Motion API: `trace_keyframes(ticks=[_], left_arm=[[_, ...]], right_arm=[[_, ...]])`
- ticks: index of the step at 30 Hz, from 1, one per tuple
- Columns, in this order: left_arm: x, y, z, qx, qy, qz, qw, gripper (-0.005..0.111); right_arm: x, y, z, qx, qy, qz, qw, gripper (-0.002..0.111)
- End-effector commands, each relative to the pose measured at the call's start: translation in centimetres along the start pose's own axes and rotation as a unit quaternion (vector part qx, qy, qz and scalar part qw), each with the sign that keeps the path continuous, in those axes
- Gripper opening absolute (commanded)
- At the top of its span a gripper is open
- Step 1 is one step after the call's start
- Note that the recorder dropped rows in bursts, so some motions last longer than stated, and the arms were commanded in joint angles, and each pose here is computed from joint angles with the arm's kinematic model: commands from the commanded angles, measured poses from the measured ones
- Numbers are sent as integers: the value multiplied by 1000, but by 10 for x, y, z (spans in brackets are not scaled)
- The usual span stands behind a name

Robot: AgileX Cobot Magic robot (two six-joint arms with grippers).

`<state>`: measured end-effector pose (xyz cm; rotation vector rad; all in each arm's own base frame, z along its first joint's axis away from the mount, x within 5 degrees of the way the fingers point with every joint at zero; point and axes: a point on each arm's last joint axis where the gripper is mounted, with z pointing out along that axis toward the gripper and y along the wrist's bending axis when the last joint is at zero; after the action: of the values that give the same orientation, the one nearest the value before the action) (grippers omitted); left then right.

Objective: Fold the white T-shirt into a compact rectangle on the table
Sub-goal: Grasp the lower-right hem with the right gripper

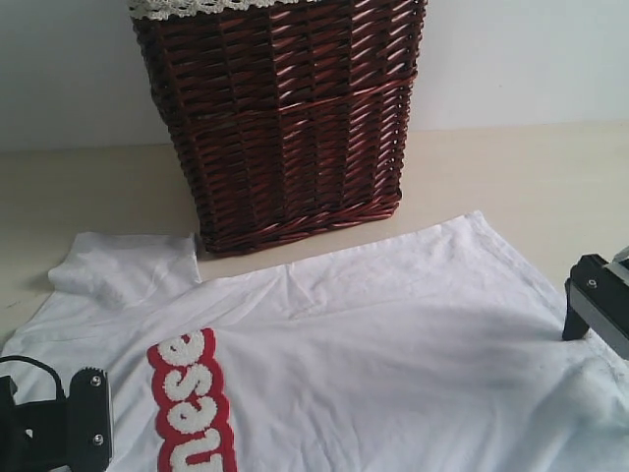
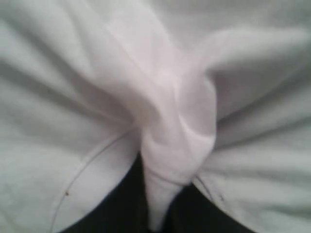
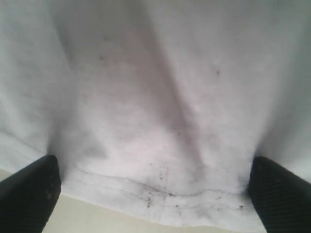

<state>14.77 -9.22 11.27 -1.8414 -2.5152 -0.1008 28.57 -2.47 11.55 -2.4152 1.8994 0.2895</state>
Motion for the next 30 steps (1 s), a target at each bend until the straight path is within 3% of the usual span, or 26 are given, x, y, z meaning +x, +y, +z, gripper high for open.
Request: trace_keyframes(ticks=[1, 10, 15, 25, 27, 30], left_arm=[[-2, 2, 10, -18, -14, 20, 1000, 0], [-2, 2, 10, -18, -14, 20, 1000, 0], [-2, 2, 10, -18, -14, 20, 1000, 0], [-2, 2, 10, -18, -14, 20, 1000, 0], [-2, 2, 10, -18, -14, 20, 1000, 0], [-2, 2, 10, -18, -14, 20, 1000, 0]], right_arm=[[-12, 5, -14, 25, -47, 26, 998, 101], [-10, -5, -7, 62, -53, 69, 994, 101], [-6, -6, 7, 43, -54, 93, 993, 101], [-2, -4, 18, 13, -43, 77, 996, 100], [-2, -4, 18, 13, -43, 77, 996, 96], [-1, -4, 19, 11, -41, 74, 996, 80]])
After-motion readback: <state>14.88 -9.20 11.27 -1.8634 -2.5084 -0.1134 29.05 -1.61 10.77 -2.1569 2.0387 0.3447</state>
